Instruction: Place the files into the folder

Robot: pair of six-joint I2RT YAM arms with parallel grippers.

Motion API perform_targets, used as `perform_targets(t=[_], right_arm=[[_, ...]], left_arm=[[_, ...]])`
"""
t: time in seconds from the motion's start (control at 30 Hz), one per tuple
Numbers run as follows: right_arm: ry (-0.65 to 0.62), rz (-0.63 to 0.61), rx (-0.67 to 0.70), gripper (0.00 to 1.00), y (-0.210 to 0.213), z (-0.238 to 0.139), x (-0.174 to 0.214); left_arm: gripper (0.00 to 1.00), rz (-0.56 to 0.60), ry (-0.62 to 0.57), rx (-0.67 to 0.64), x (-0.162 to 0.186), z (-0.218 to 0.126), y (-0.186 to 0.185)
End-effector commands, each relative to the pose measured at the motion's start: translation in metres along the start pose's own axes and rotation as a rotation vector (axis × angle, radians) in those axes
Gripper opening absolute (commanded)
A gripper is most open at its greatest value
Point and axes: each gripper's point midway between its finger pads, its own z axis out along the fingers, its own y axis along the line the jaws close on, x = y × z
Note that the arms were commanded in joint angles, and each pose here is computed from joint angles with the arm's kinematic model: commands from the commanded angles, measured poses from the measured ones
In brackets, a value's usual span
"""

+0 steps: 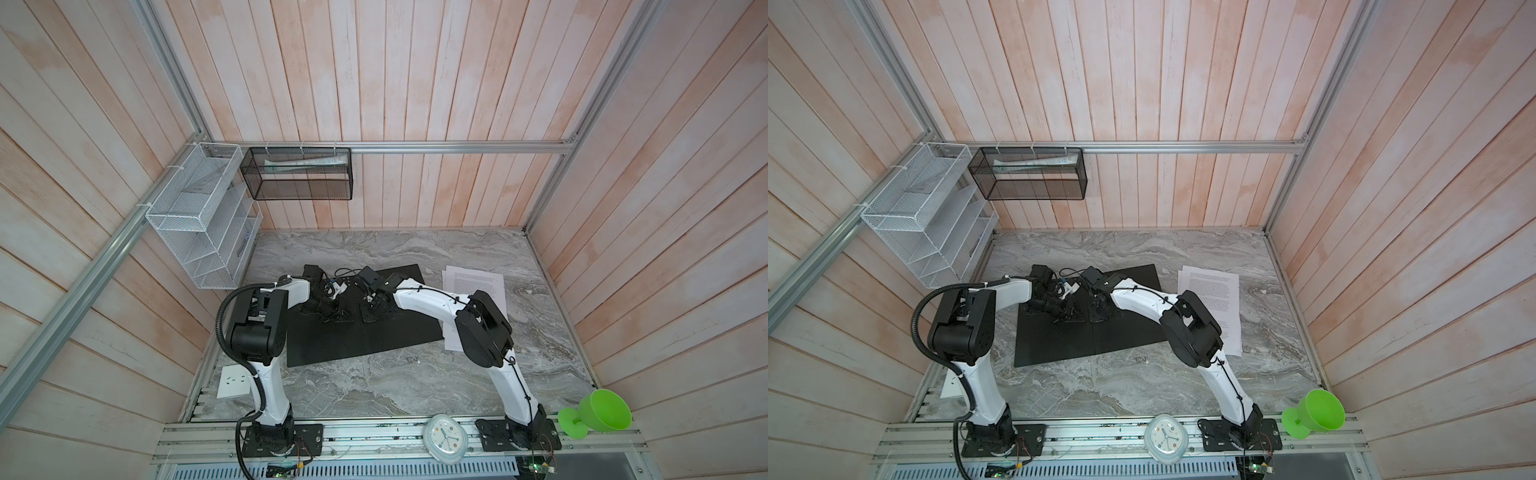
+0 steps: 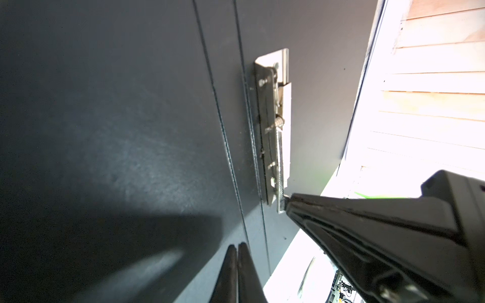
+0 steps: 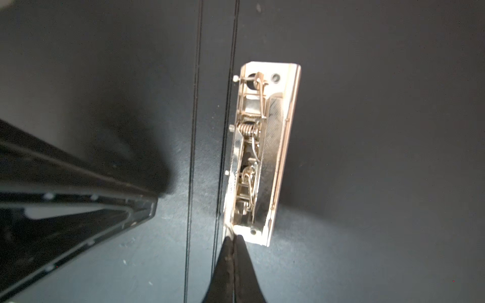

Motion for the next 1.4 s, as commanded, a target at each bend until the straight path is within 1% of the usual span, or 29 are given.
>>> perform_targets(t=[0.0,0.4,0.73,1.03,1.17,1.37], right_arm=[[0.050,-0.025,0.071,0.03,-0.009,0.014,0.011],[0.107,-0.067,0.184,0.00,-0.020,0.029,0.025],[0.162,-0.071,0.246,0.00,-0.032,0.045,0.042],[0.225,-0.061,0.293,0.00,-0.046,0.059,0.059],[0.214,-0.056,0.314,0.00,-0.049,0.059,0.057],[0.145,-0.043,0.343,0.00,-0.053,0.046,0.037]], left_arm=[[0.08,0.019,0.004,0.030,-0.004,-0.001,-0.007],[0.08,0.003,0.018,0.029,0.000,0.002,-0.003],[0.07,-0.049,0.046,-0.052,0.005,0.012,0.022],[0.07,-0.069,0.060,-0.099,0.008,0.017,0.036],[0.07,-0.072,0.066,-0.116,0.010,0.018,0.040],[0.07,-0.076,0.071,-0.124,0.011,0.019,0.043]])
